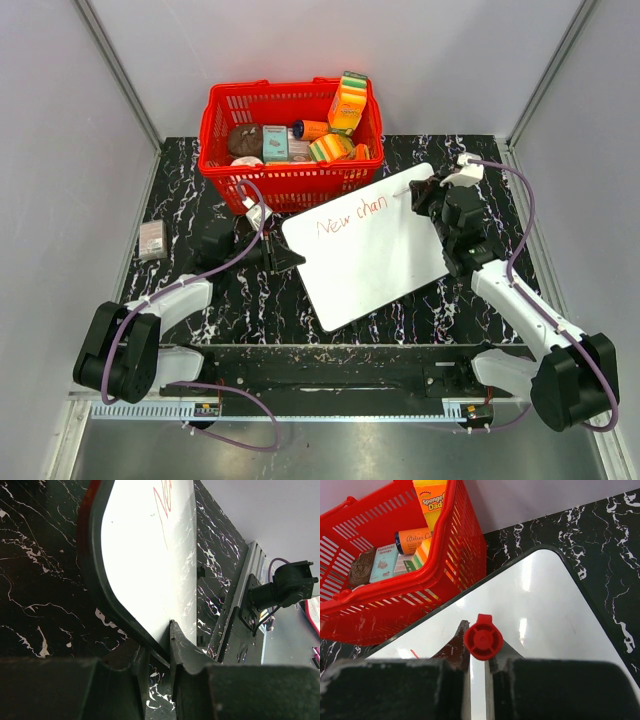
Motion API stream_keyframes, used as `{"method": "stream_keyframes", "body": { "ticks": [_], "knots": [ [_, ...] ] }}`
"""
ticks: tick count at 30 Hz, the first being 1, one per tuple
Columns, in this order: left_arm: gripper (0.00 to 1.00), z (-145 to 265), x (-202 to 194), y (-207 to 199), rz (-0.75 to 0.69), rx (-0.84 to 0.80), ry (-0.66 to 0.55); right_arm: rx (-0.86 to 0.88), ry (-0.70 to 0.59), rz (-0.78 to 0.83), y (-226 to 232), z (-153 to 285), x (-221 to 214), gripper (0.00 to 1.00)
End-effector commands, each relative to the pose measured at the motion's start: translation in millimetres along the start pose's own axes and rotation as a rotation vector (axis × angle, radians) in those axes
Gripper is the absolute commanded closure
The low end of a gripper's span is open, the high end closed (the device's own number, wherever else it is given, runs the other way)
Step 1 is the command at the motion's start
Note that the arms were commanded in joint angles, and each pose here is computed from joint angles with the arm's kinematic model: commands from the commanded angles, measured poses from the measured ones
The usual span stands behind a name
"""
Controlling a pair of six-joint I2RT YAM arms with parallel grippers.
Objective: Write a sentence on the whiteboard
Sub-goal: Write on the whiteboard with the whiteboard marker without the cap.
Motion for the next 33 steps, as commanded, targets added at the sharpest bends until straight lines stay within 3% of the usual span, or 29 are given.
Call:
{"method": "stream_keyframes", "body": {
  "ticks": [1, 33],
  "knots": [
    [1.0, -4, -23, 3, -0.112, -0.016, 0.072, 0.063, -0.07, -0.034, 20, -4, 25, 1.0],
    [1.0, -4, -23, 3, -0.112, -0.015, 0.072, 0.035, 0.063, -0.033, -6, 9, -20, 1.0]
  ]
}}
Point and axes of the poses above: each gripper's point midway between its finger pads, its own z axis back along the fingers, its own y axis along the line the jaws close on, x = y × z, the point moved 3 cm from there along z, back along the fingers, and after that the axes turned 12 degrees about -z, right-handed, at the moved point
